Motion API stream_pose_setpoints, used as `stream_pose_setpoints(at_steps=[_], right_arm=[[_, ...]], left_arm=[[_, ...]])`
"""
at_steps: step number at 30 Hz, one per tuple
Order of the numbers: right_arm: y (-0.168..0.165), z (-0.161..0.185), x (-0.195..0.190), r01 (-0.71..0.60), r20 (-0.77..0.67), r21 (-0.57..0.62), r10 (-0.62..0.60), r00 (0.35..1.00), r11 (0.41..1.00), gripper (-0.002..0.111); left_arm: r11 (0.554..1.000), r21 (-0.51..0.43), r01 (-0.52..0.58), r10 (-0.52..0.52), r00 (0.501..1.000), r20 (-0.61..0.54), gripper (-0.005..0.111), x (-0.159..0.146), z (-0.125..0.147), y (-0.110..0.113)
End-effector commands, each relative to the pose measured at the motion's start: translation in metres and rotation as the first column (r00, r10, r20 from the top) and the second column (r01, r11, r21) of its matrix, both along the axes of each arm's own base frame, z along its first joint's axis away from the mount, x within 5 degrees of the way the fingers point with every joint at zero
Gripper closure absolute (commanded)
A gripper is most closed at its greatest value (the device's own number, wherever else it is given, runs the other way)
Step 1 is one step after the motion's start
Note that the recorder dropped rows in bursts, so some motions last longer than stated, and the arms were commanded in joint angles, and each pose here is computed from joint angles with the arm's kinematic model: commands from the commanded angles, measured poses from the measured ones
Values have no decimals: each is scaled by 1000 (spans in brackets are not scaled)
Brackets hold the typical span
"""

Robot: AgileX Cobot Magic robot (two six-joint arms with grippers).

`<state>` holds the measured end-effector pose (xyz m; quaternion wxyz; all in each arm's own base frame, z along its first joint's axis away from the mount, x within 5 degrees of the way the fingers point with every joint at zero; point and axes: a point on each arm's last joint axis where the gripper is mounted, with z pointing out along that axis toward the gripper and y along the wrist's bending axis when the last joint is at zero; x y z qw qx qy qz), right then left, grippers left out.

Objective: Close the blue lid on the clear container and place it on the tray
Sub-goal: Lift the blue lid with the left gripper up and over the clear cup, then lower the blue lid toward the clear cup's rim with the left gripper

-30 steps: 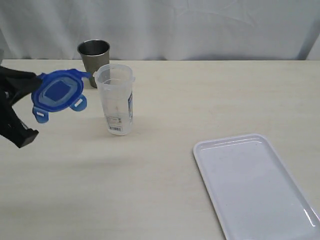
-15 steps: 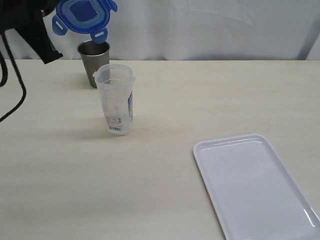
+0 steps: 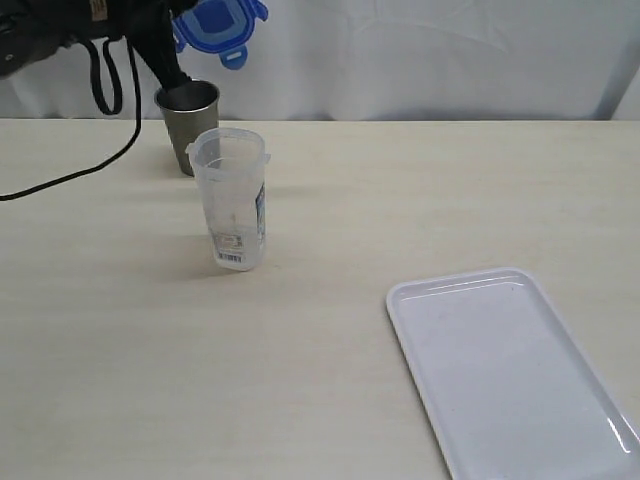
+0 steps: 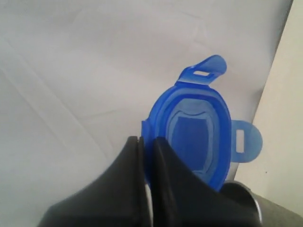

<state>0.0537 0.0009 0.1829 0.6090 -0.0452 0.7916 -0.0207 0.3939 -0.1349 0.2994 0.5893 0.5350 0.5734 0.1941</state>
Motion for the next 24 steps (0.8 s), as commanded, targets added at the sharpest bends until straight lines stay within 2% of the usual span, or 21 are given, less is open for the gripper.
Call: stream_pose_setpoints(at_steps=[1,6,10,17,24], right_arm=[[0,-1,0,6,6,-5,-6,1000,1000,104],[0,-1,0,6,6,-5,-6,1000,1000,104],[0,-1,0,6,6,-5,-6,1000,1000,104],[0,-1,0,7,6,-3,-7,1000,1000,104],[0,-1,0,7,6,-3,-7,1000,1000,104]], left_arm=[[999,-19,33,-32,999,17,107,8,-7,-5],[999,44,-30,33,997,-70,107,4,-14,-5],[992,105,-64,79,987,-139,107,-6,-14,-13],[989,148,-27,55,981,-187,107,-30,-11,-41],[987,155,-32,64,977,-203,107,-31,-12,-42]])
